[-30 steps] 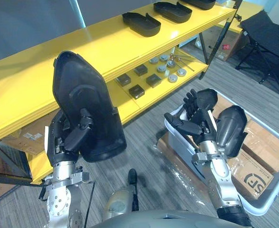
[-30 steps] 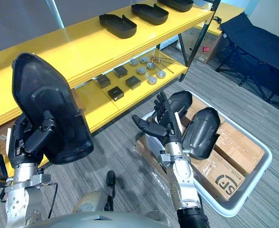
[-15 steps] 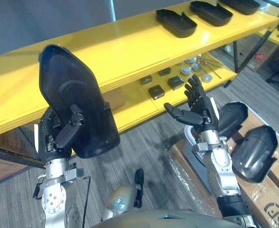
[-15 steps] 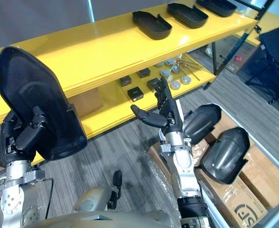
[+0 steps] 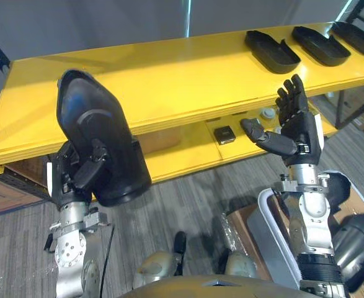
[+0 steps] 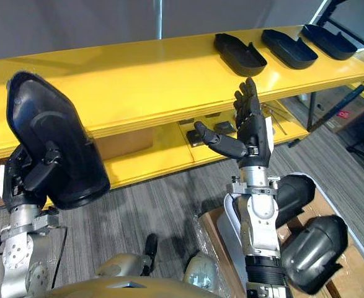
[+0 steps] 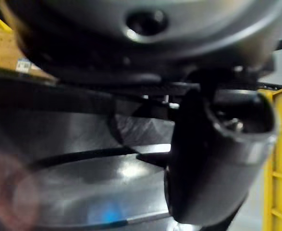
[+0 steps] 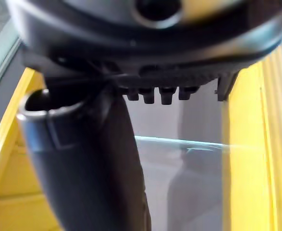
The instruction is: Walk over and take three plastic housings, then place them on the shelf
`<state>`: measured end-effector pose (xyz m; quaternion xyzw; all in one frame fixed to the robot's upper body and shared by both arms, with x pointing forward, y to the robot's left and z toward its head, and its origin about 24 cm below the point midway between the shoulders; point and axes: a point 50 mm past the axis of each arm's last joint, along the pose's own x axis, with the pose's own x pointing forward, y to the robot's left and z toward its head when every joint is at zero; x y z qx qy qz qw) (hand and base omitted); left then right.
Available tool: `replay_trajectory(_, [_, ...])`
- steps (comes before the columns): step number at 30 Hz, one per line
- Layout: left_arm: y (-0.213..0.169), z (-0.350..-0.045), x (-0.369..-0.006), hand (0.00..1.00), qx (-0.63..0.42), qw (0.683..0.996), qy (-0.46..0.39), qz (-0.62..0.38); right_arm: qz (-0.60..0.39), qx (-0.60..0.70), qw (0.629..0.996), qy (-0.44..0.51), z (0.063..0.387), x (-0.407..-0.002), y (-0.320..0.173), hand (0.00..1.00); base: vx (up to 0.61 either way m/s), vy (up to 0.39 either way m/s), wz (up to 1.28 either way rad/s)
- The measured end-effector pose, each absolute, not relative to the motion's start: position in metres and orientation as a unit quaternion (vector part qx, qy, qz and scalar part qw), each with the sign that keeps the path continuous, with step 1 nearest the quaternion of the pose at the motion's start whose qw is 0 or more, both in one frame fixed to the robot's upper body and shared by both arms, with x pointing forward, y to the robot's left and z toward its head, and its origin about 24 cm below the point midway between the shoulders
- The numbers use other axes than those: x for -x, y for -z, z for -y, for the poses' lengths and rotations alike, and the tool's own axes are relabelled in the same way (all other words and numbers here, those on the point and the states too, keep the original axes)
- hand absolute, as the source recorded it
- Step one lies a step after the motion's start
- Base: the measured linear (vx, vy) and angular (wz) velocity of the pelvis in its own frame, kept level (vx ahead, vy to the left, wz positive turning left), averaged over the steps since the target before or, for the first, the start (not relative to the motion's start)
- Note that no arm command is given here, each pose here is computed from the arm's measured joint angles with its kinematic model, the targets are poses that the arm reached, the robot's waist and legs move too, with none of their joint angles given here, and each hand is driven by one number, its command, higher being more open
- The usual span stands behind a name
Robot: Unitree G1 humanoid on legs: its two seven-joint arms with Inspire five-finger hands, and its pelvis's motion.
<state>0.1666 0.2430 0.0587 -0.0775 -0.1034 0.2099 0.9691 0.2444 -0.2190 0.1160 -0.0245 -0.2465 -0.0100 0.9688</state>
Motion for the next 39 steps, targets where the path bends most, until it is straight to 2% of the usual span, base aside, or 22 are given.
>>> replay_trajectory(5, [-0.056,-0.234,-0.168,0.00,0.092,0.971,-0.196,0.098,0.228,0.026,0.973,0.004,0.221,-0.244,-0.111,1.00,0.10,-0.142,0.23])
replay_trajectory(9, [-0.062,-0.218,-0.173,0.00,0.101,0.978,-0.146,0.110,0.227,0.012,0.974,0.016,0.229,-0.240,-0.110,1.00,0.12,-0.029,0.08])
replay_trajectory(16, [-0.068,-0.211,-0.175,0.00,0.101,0.979,-0.128,0.122,0.219,-0.036,0.975,0.027,0.231,-0.234,-0.101,1.00,0.11,0.009,0.07])
replay_trajectory(24, [-0.059,-0.202,-0.178,0.00,0.098,0.984,-0.108,0.104,0.247,-0.022,0.968,0.025,0.232,-0.235,-0.109,1.00,0.01,0.145,-0.22])
replay_trajectory(31, [-0.070,-0.187,-0.197,0.00,0.072,0.992,0.014,0.107,0.235,-0.019,0.971,0.034,0.217,-0.237,-0.104,1.00,0.04,0.208,-0.20])
replay_trajectory(39, [-0.108,-0.173,-0.213,0.00,0.085,0.978,0.103,0.163,0.228,0.008,0.972,0.049,0.219,-0.236,-0.103,1.00,-0.06,0.013,-0.22])
